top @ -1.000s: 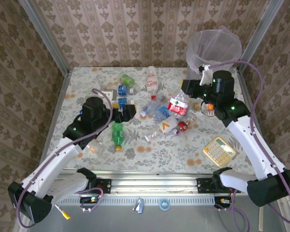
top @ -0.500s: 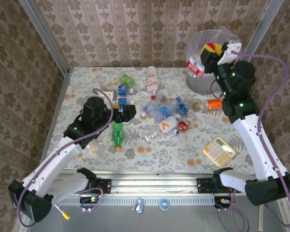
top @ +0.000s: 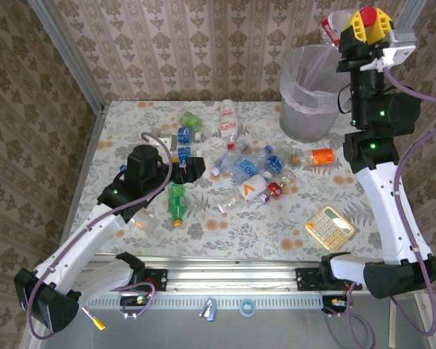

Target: Throw the plastic bottles in the bin

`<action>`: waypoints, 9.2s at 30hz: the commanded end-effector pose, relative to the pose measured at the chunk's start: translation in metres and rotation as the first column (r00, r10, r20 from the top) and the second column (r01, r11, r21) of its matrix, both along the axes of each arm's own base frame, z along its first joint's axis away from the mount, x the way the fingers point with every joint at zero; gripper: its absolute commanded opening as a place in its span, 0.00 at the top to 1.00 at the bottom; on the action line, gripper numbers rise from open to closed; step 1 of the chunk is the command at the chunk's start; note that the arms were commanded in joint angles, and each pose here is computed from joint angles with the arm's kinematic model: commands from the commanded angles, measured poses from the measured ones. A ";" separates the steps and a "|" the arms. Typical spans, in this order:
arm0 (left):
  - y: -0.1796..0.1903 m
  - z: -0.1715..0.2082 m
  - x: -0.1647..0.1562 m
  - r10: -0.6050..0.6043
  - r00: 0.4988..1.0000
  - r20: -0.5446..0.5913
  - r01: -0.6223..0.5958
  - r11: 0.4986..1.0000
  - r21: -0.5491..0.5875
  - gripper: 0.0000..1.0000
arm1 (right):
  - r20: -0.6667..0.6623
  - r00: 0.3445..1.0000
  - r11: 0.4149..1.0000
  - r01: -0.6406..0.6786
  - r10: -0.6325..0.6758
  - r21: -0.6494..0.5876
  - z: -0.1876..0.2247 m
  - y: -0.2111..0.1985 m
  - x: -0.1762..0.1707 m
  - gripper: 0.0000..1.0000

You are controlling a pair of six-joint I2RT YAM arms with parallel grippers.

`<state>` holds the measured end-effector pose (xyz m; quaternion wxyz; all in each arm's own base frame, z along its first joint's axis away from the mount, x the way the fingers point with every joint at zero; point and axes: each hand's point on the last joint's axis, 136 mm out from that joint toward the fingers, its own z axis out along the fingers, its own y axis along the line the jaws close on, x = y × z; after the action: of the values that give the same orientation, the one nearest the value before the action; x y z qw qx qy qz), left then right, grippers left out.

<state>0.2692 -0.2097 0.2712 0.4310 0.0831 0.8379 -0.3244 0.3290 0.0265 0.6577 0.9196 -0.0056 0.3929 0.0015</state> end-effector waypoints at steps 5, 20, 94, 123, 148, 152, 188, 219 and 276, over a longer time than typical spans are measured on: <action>0.001 -0.002 0.005 0.027 1.000 0.001 -0.027 1.000 -0.012 0.00 | 0.039 0.998 0.999 0.042 -0.041 -0.020 0.010 -0.010 -0.003 1.00; 0.001 -0.008 0.010 0.038 0.999 -0.031 -0.038 0.999 0.018 0.00 | -0.206 0.977 0.997 0.063 -0.054 0.035 -0.058 -0.042 0.112 1.00; 0.073 -0.206 -0.038 0.411 0.616 -0.672 0.081 0.815 0.573 0.12 | -0.739 0.483 0.860 -0.442 0.469 0.256 -0.161 0.071 0.100 0.00; 0.059 -0.216 -0.035 0.328 0.659 -0.677 0.086 0.861 0.501 0.49 | -0.769 0.427 0.851 -0.446 0.475 0.278 -0.188 0.078 0.098 0.00; -0.025 -0.038 0.015 -0.163 0.985 -0.049 0.170 0.920 0.353 0.52 | -0.762 0.300 0.756 -0.552 0.574 0.352 -0.198 0.117 0.083 0.00; -0.042 -0.024 0.014 -0.232 0.973 0.003 0.216 0.912 0.349 0.53 | -0.762 0.250 0.722 -0.581 0.597 0.375 -0.202 0.131 0.079 0.00; -0.115 0.055 0.007 -0.460 0.831 0.314 0.358 0.873 0.331 0.55 | -0.629 -0.442 0.369 -0.542 0.639 0.756 -0.300 0.228 0.013 0.21; -0.129 0.053 0.007 -0.506 0.817 0.274 0.444 0.857 0.261 0.55 | -0.645 -0.485 0.328 -0.586 0.591 0.741 -0.317 0.246 0.008 0.26; -0.068 0.036 0.024 -0.281 0.925 0.256 0.243 0.955 0.170 0.00 | -0.411 0.906 0.992 -0.061 0.102 0.112 -0.061 -0.005 0.099 0.69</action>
<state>0.2917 -0.2822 0.2985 0.4752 0.2817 0.7758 -0.3050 0.4535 0.0467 0.5325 0.7216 -0.0053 0.6838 0.1079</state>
